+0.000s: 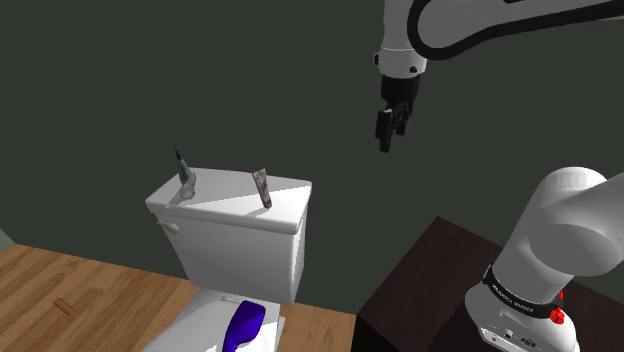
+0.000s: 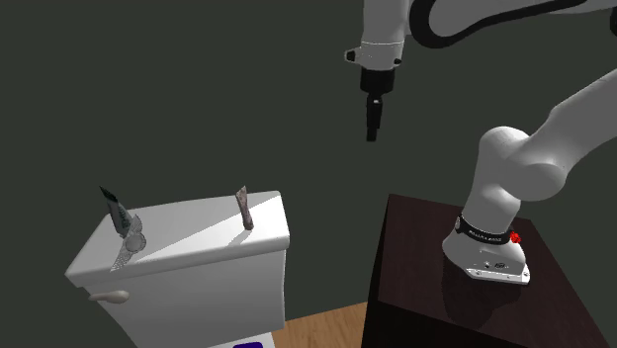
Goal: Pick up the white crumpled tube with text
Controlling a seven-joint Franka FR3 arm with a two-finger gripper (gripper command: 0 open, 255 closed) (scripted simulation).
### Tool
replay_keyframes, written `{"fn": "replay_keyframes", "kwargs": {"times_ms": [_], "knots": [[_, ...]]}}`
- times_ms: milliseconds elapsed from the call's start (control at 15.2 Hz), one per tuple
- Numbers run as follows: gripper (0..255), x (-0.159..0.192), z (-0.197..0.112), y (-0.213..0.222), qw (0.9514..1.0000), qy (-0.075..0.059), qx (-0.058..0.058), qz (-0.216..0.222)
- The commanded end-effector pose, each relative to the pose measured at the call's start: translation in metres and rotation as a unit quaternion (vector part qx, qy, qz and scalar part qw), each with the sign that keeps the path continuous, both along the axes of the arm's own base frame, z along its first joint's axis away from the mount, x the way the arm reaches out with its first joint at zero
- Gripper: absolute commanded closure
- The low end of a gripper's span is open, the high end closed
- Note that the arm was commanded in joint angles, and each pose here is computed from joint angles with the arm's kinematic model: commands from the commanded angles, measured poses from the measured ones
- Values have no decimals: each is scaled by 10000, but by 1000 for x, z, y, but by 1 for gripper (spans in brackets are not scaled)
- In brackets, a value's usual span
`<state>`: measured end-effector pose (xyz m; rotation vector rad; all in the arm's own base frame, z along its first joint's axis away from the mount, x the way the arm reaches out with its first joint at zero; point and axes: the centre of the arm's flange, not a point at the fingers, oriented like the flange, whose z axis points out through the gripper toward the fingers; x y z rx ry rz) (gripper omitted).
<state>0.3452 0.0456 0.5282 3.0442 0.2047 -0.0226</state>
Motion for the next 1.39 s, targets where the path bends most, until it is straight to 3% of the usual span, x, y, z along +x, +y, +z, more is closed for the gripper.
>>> {"fn": "replay_keyframes", "kwargs": {"times_ms": [0,660,1320], "knots": [[0,15,-7,15,9999,-132,34,27],[0,97,-43,89,9971,-719,176,165],[0,180,-66,165,9905,-1302,318,302]]}}
